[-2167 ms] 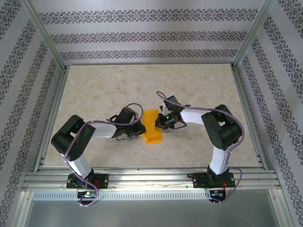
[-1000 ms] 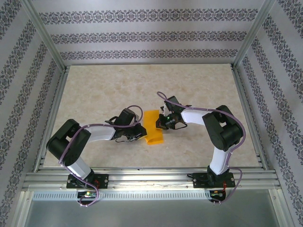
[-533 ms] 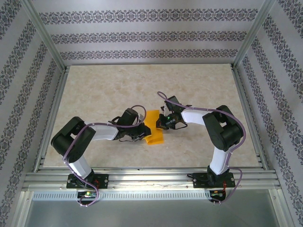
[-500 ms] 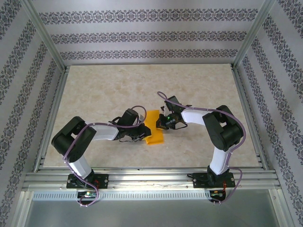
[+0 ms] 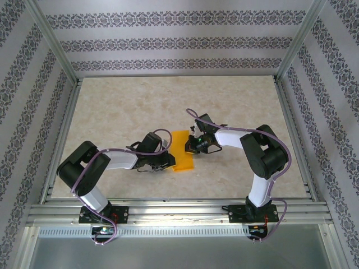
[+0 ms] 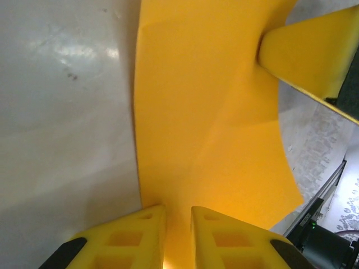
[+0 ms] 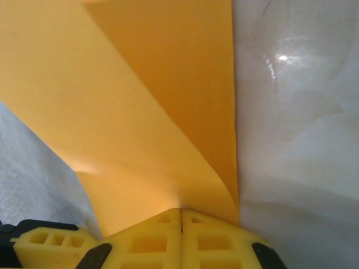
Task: Fold a paper plane with a square sheet of paper (pick it up from the middle)
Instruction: First fold the square sheet of paper in half at the center of the table.
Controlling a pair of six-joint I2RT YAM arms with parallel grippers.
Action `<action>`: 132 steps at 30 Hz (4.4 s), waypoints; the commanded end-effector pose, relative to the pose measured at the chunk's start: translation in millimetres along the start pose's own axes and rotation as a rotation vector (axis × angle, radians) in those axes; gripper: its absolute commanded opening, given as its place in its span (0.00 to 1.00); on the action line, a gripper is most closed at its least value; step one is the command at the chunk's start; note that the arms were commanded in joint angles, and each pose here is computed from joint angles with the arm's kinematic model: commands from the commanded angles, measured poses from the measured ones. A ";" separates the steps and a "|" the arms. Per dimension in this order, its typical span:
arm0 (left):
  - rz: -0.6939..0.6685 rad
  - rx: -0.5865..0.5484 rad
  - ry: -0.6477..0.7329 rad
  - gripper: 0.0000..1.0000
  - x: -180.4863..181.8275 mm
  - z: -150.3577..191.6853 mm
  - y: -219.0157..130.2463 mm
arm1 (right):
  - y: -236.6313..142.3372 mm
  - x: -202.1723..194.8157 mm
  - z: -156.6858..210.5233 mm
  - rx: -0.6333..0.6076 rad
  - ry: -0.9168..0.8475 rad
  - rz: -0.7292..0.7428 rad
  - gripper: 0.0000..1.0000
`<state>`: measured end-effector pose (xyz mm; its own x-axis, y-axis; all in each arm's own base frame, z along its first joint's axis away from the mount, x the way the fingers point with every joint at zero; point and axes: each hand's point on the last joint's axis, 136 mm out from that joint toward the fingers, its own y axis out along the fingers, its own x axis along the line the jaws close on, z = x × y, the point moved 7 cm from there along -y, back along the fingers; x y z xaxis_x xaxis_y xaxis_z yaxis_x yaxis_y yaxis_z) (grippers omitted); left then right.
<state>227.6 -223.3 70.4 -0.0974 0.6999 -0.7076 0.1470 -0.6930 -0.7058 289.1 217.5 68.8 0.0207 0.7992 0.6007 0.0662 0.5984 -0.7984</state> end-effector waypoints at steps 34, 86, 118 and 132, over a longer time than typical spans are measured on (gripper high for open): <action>-0.061 0.098 -0.059 0.25 24.4 45.3 7.5 | 3.6 -37.5 21.1 0.059 0.103 0.175 0.00; -0.039 -0.026 0.048 0.00 6.3 -73.8 18.0 | 3.1 -32.4 21.6 0.075 0.102 0.160 0.00; -0.084 -0.120 -0.033 0.02 13.9 -110.2 11.8 | 2.8 -33.0 25.0 0.072 0.098 0.169 0.00; -0.017 -0.188 -0.164 0.06 22.1 -131.1 4.5 | 3.2 -34.5 27.2 0.080 0.096 0.171 0.00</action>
<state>345.0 -206.2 68.6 -0.1668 0.6683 -0.7250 0.2649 -0.6779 -0.6858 285.0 214.9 69.7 0.0438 0.8043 0.5926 0.0590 0.5901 -0.8052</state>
